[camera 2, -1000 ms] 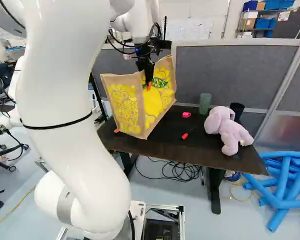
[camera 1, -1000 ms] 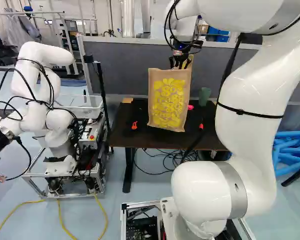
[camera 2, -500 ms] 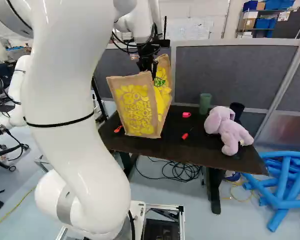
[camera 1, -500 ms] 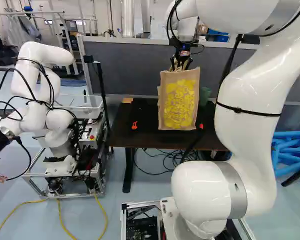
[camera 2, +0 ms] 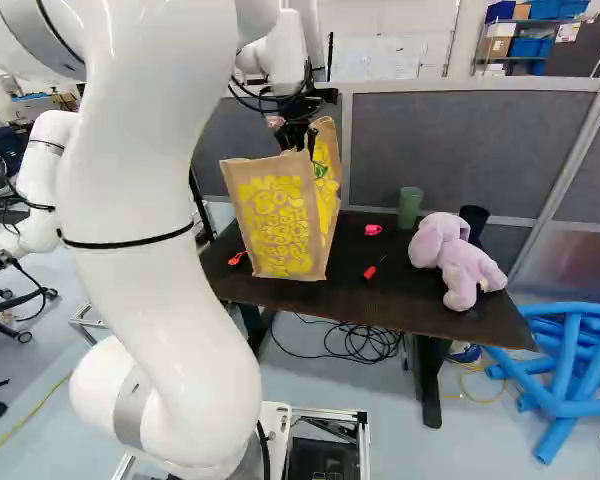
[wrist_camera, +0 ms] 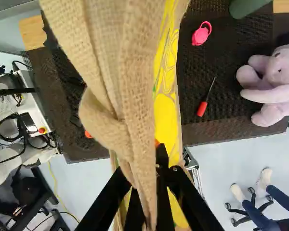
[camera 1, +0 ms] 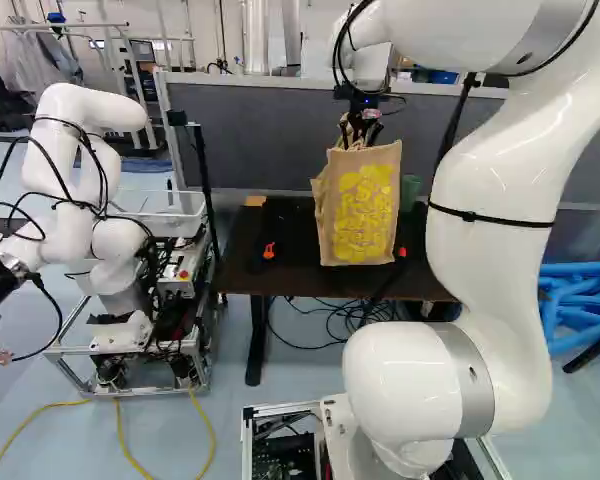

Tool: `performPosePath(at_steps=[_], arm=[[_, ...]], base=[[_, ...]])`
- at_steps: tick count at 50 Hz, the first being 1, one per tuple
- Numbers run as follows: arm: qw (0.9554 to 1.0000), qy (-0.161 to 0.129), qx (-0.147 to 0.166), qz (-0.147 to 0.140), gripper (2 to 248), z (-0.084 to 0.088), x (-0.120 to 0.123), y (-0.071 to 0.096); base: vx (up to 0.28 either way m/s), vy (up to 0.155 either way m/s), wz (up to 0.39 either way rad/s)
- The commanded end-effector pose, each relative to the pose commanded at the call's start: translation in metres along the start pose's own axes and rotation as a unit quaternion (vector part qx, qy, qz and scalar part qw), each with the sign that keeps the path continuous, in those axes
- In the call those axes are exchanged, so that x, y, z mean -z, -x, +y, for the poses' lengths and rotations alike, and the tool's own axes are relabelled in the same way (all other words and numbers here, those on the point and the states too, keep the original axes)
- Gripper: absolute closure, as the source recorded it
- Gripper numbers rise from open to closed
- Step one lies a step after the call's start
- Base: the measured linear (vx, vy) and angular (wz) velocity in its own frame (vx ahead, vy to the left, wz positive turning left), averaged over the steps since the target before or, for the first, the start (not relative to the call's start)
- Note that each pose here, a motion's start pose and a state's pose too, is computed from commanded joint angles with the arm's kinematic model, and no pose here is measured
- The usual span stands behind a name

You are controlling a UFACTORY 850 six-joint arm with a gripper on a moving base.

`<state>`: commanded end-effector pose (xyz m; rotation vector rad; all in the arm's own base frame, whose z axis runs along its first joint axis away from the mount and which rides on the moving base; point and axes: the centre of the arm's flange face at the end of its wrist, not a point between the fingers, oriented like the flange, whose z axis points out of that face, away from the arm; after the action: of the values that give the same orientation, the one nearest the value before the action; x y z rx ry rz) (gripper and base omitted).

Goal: Pick up the bag on the ground and place it on the table

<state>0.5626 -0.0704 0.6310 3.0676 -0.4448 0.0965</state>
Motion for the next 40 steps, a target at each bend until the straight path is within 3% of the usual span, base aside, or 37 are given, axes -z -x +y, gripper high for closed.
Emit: performPosePath(at_steps=[40], arm=[[0.9996, 0.004, 0.000, -0.026, 229, -0.006, -0.065, -0.037]], base=[[0.000, 0.000, 0.000]])
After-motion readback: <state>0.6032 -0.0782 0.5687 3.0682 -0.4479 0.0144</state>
